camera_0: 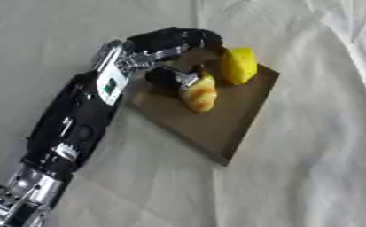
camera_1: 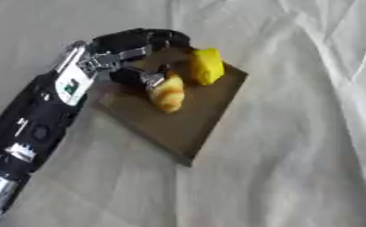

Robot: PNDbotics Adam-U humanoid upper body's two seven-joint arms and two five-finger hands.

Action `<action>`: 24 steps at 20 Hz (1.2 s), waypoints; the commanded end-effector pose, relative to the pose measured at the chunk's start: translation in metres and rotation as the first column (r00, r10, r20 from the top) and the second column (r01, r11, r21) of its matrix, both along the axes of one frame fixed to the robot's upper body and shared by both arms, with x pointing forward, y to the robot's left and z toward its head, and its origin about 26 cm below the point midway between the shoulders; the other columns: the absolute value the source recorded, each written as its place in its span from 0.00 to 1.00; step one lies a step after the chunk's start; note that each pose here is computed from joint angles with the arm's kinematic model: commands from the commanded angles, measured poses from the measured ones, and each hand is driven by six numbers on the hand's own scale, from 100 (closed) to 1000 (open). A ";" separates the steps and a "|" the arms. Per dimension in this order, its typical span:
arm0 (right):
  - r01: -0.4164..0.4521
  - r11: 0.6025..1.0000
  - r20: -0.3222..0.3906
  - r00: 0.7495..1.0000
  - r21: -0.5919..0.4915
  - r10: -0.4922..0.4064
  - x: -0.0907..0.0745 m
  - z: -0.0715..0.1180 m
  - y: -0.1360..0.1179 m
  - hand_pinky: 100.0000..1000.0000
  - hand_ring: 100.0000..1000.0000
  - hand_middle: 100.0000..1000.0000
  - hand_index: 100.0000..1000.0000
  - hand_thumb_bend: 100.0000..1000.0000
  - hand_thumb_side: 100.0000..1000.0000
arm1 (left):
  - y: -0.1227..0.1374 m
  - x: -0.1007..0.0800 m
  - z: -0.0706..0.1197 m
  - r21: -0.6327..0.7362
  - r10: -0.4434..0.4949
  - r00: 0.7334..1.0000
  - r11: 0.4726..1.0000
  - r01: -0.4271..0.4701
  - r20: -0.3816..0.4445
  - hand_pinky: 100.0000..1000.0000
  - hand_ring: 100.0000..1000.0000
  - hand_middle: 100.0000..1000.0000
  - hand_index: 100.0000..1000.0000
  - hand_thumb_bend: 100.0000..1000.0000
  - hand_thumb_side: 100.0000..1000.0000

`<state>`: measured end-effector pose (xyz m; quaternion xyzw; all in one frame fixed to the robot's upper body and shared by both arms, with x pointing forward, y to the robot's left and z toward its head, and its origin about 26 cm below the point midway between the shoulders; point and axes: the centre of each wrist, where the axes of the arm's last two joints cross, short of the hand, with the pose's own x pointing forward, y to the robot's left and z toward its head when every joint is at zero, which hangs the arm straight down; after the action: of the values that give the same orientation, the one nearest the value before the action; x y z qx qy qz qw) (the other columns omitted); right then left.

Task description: Pick up objects on the table and place them in the box.

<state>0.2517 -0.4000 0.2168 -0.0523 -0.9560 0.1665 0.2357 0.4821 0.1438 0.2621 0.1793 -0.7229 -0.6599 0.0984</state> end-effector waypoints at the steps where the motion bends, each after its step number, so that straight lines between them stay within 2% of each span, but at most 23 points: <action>1: -0.006 1.000 0.017 1.000 -0.023 0.006 -0.003 0.009 -0.001 0.95 0.64 0.68 0.86 0.00 0.55 | 0.000 -0.007 0.022 0.026 -0.077 0.995 0.997 0.075 0.064 1.00 1.00 0.95 1.00 0.25 0.65; 3: -0.006 1.000 0.017 1.000 -0.025 0.006 -0.004 0.007 -0.001 0.95 0.64 0.68 0.86 0.00 0.55 | 0.005 -0.011 0.032 -0.024 -0.086 0.993 0.996 0.088 0.080 1.00 1.00 0.94 1.00 0.17 0.60; 4: -0.005 1.000 0.018 1.000 -0.026 0.006 -0.004 0.007 -0.002 0.95 0.64 0.68 0.86 0.00 0.55 | 0.009 -0.014 0.038 -0.058 -0.089 0.992 0.994 0.095 0.088 1.00 1.00 0.92 0.99 0.08 0.59; 5: -0.005 1.000 0.019 1.000 -0.026 0.006 -0.004 0.007 -0.002 0.95 0.64 0.69 0.86 0.00 0.55 | 0.013 -0.018 0.046 -0.103 -0.096 0.990 0.989 0.106 0.100 1.00 1.00 0.92 0.98 0.03 0.57; 6: -0.005 1.000 0.022 1.000 -0.026 0.006 -0.004 0.007 -0.002 0.95 0.64 0.69 0.86 0.00 0.55 | 0.019 -0.023 0.055 -0.167 -0.102 0.988 0.979 0.120 0.113 1.00 1.00 0.90 0.95 0.00 0.47; 8: -0.004 1.000 0.029 1.000 -0.026 0.005 -0.005 0.009 -0.003 0.95 0.64 0.69 0.86 0.00 0.54 | 0.035 -0.036 0.077 -0.321 -0.117 0.984 0.934 0.154 0.133 0.97 1.00 0.87 0.92 0.00 0.46; 10: -0.002 1.000 0.038 0.999 -0.029 0.003 -0.005 0.010 -0.004 0.95 0.64 0.69 0.86 0.00 0.54 | 0.054 -0.052 0.098 -0.466 -0.134 0.981 0.866 0.184 0.139 0.96 1.00 0.85 0.89 0.00 0.49; 13: 0.008 1.000 0.055 0.998 -0.029 -0.006 -0.007 0.010 -0.006 0.95 0.64 0.69 0.86 0.00 0.54 | 0.091 -0.082 0.128 -0.653 -0.153 0.974 0.723 0.224 0.166 0.95 0.98 0.83 0.88 0.00 0.50; 16: 0.021 0.999 0.070 0.997 -0.028 -0.019 -0.008 0.009 -0.008 0.94 0.65 0.69 0.85 0.00 0.54 | 0.122 -0.116 0.147 -0.753 -0.157 0.965 0.602 0.264 0.212 0.94 0.95 0.82 0.88 0.00 0.46; 20: 0.032 0.999 0.109 0.994 -0.021 -0.030 -0.009 0.010 -0.009 0.94 0.65 0.69 0.85 0.00 0.54 | 0.159 -0.164 0.152 -0.836 -0.106 0.942 0.438 0.330 0.317 0.94 0.94 0.82 0.89 0.00 0.41; 24: 0.035 0.999 0.161 0.986 -0.009 -0.033 -0.008 0.012 -0.008 0.93 0.66 0.70 0.85 0.00 0.54 | 0.182 -0.196 0.131 -0.878 -0.038 0.926 0.304 0.369 0.376 0.94 0.93 0.82 0.90 0.00 0.46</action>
<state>0.2459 -0.4077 0.2149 -0.0759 -0.9698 0.1441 0.1815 0.3068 0.3225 0.3738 0.0823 -0.9898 -0.1103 0.0371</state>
